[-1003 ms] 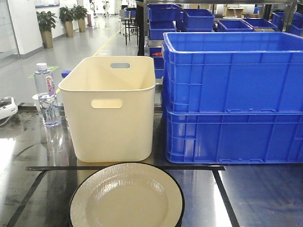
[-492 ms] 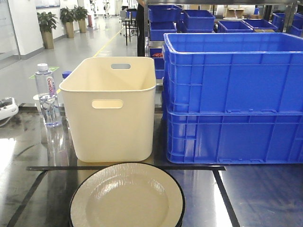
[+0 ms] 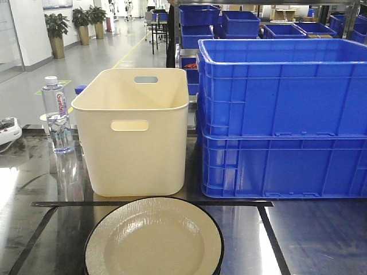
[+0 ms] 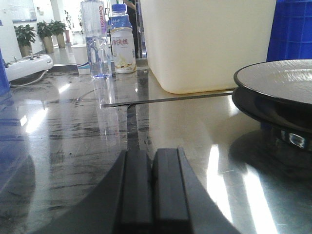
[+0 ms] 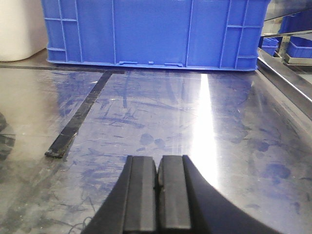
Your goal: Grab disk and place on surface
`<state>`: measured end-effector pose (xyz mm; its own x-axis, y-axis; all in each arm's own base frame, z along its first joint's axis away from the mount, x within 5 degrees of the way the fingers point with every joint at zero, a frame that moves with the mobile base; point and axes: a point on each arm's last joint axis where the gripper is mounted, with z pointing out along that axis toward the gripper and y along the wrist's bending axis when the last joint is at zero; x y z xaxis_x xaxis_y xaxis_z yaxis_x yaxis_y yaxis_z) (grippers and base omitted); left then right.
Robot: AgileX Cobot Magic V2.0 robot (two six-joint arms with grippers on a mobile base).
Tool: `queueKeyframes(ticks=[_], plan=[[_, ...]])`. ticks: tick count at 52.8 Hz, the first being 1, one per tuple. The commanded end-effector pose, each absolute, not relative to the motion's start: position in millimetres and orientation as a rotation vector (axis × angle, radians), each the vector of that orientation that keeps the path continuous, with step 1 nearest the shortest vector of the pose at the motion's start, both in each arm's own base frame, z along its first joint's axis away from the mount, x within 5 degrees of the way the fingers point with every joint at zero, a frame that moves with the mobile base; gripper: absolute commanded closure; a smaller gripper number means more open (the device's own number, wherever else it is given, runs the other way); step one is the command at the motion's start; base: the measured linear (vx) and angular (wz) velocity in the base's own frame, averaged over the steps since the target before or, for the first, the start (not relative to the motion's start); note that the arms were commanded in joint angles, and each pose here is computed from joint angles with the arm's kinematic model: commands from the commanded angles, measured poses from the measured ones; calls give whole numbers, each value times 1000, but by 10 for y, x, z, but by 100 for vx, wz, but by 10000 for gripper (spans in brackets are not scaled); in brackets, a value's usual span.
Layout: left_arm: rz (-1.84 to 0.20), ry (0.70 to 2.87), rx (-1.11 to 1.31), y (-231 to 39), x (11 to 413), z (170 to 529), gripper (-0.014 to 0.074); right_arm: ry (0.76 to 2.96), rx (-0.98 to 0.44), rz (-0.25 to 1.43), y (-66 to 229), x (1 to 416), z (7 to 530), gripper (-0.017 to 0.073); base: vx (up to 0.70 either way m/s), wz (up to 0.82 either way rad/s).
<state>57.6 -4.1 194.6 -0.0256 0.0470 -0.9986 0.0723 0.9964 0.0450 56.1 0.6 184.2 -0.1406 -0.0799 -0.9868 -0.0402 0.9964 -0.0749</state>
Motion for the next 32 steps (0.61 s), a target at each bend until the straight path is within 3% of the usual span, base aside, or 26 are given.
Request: queueKeyframes(ticks=[1, 32], plan=[[-32, 1514, 87, -45, 584, 2085, 602, 1619, -103, -34, 17, 564, 1906, 564, 0, 0], [-32, 1514, 87, -45, 584, 2085, 602, 1618, -103, -34, 17, 564, 1907, 564, 0, 0]])
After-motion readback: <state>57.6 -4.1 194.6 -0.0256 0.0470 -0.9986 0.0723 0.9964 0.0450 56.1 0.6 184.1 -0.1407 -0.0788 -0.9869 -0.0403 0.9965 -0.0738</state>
